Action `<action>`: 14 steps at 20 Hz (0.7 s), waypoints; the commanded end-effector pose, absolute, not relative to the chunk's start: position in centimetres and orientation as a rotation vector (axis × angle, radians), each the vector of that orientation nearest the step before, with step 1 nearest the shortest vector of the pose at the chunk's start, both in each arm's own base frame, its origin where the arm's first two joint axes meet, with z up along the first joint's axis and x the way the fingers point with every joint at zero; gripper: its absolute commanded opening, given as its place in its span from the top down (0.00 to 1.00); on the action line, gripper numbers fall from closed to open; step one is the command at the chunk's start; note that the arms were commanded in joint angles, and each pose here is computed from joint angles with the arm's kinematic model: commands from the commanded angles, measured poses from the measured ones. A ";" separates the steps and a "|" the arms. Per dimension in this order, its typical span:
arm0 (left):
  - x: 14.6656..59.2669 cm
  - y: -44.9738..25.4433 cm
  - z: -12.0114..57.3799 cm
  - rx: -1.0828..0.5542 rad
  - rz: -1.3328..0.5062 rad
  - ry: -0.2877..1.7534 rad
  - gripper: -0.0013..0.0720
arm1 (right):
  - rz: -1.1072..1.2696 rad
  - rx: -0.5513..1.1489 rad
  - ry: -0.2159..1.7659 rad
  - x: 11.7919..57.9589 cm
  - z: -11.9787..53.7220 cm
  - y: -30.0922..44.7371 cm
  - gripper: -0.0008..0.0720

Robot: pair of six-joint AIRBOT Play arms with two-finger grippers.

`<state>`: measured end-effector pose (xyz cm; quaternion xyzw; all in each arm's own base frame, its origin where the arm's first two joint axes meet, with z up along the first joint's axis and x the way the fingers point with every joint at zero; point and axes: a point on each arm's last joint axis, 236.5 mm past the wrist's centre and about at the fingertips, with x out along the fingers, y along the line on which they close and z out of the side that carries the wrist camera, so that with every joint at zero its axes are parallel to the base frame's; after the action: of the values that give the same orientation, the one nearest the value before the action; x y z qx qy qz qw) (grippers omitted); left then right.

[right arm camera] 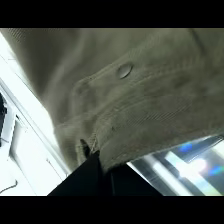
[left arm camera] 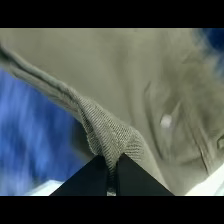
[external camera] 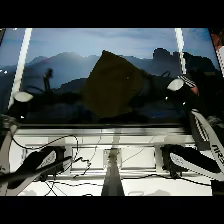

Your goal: Fold the clothes and pants, and hang the long-sleeved shirts on hangers.

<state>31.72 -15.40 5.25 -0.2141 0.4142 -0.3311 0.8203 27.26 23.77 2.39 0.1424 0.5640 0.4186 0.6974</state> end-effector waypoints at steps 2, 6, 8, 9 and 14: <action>33.4 -14.9 24.2 -0.213 -0.730 0.384 0.95 | 0.951 0.154 0.920 30.7 16.0 23.5 0.95; 27.9 -12.0 37.3 -0.038 -0.562 -0.037 0.95 | 0.967 0.101 0.542 28.3 29.5 23.1 0.95; 23.5 -11.8 40.8 -0.005 -0.539 -0.174 0.95 | 1.001 0.171 0.449 25.1 33.9 23.2 0.95; 21.3 -11.9 42.0 0.012 -0.539 -0.226 0.95 | 1.020 0.225 0.433 23.3 35.4 23.2 0.95; 14.2 -11.9 44.3 -0.053 -0.531 -0.329 0.95 | 1.070 0.408 0.416 17.9 39.3 23.1 0.95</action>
<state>17.88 -12.51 42.85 -0.0034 -0.1309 -0.2760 0.9522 20.95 23.25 36.70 0.1438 0.2075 0.4916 0.8334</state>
